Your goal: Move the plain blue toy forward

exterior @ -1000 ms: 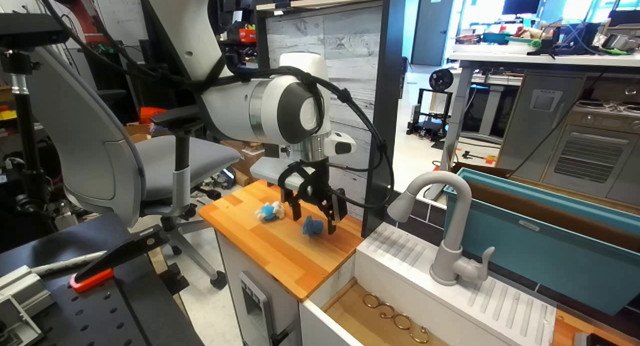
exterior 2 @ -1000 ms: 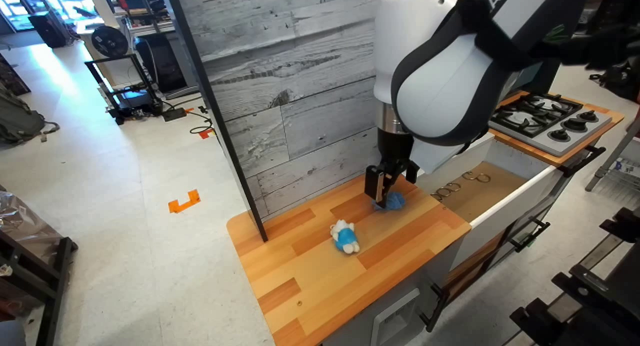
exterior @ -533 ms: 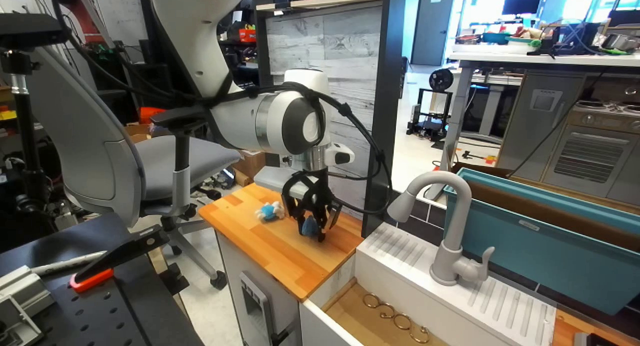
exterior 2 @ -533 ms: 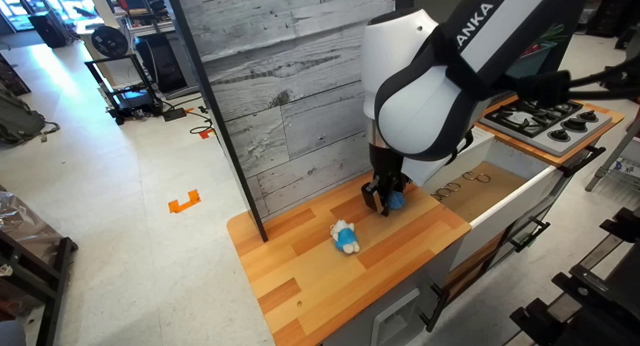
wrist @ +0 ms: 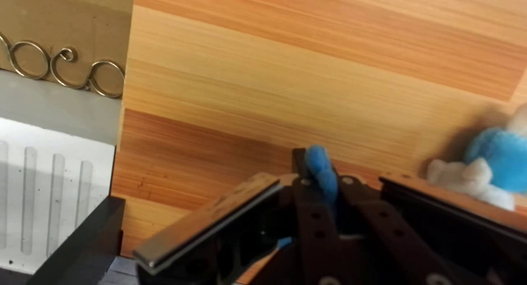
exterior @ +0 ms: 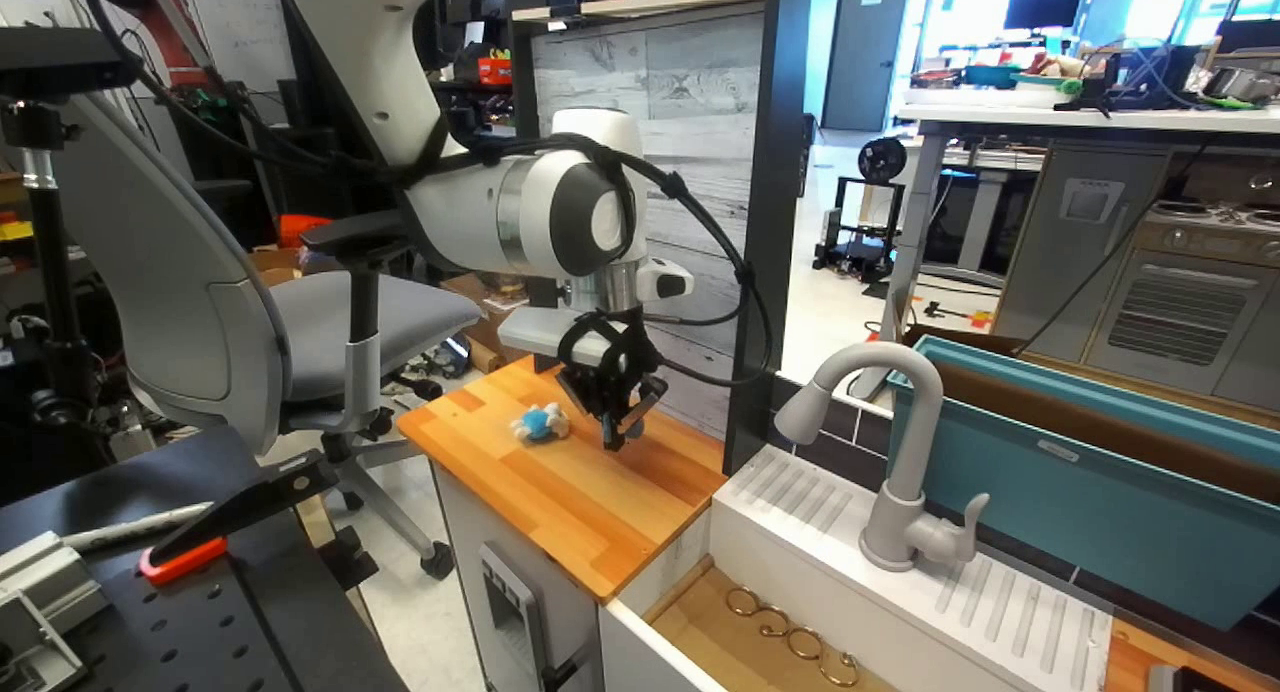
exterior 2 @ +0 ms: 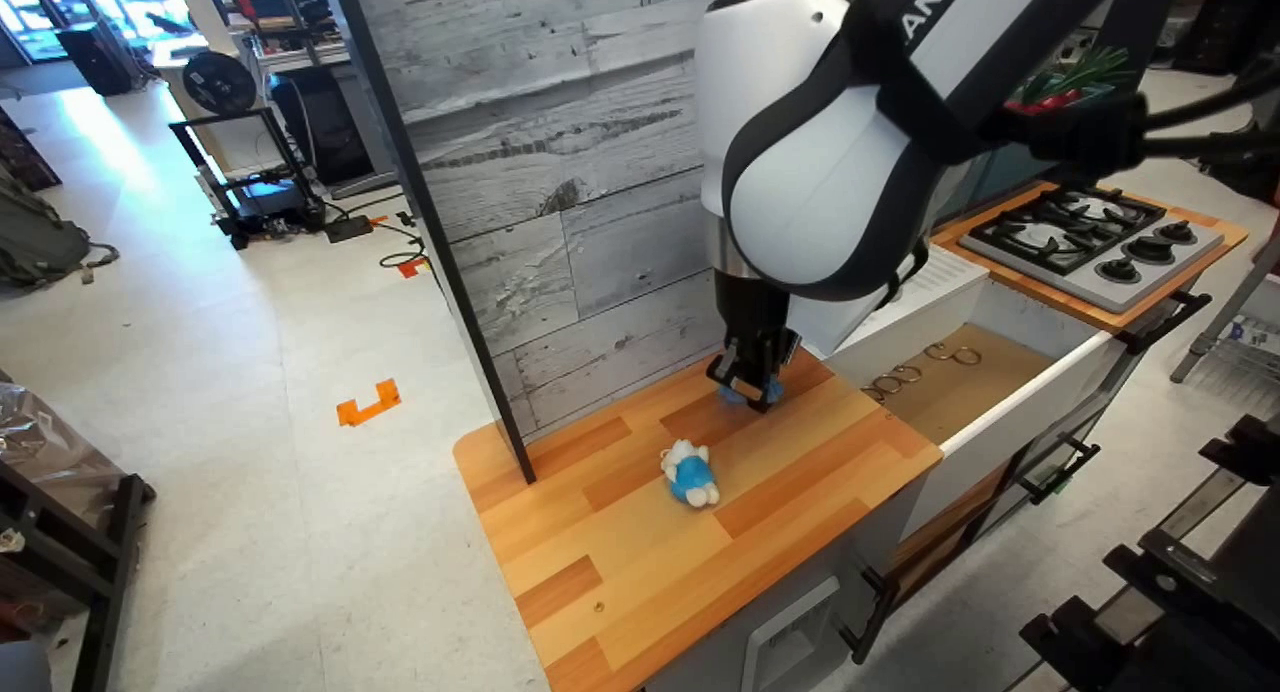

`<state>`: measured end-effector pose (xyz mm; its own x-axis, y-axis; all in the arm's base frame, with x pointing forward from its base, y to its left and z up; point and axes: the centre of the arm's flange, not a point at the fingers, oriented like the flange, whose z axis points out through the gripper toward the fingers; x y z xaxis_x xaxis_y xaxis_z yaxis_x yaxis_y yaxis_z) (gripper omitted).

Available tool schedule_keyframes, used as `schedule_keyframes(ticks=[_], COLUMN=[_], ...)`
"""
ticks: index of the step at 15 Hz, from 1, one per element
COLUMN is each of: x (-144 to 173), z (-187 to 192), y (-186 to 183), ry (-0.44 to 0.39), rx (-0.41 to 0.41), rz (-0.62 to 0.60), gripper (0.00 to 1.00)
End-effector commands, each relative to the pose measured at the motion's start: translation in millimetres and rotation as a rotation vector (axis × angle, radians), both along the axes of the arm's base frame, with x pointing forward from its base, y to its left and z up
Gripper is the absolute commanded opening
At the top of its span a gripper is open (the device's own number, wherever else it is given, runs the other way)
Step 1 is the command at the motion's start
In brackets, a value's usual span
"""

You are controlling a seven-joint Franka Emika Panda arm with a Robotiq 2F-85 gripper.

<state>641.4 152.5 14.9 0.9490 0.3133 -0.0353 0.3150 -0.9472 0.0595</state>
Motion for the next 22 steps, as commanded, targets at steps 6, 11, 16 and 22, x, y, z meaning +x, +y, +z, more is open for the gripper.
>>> schedule_keyframes(ticks=[6, 11, 16, 22], x=[-75, -100, -112, -106], z=[49, 42, 12, -4], y=[4, -14, -37, -61], ry=[0.067, 0.14, 0.198, 0.199], rx=[-0.006, -0.029, -0.085, -0.129], rz=[0.061, 0.024, -0.04, -0.09], gripper=[0.01, 0.01, 0.01, 0.01])
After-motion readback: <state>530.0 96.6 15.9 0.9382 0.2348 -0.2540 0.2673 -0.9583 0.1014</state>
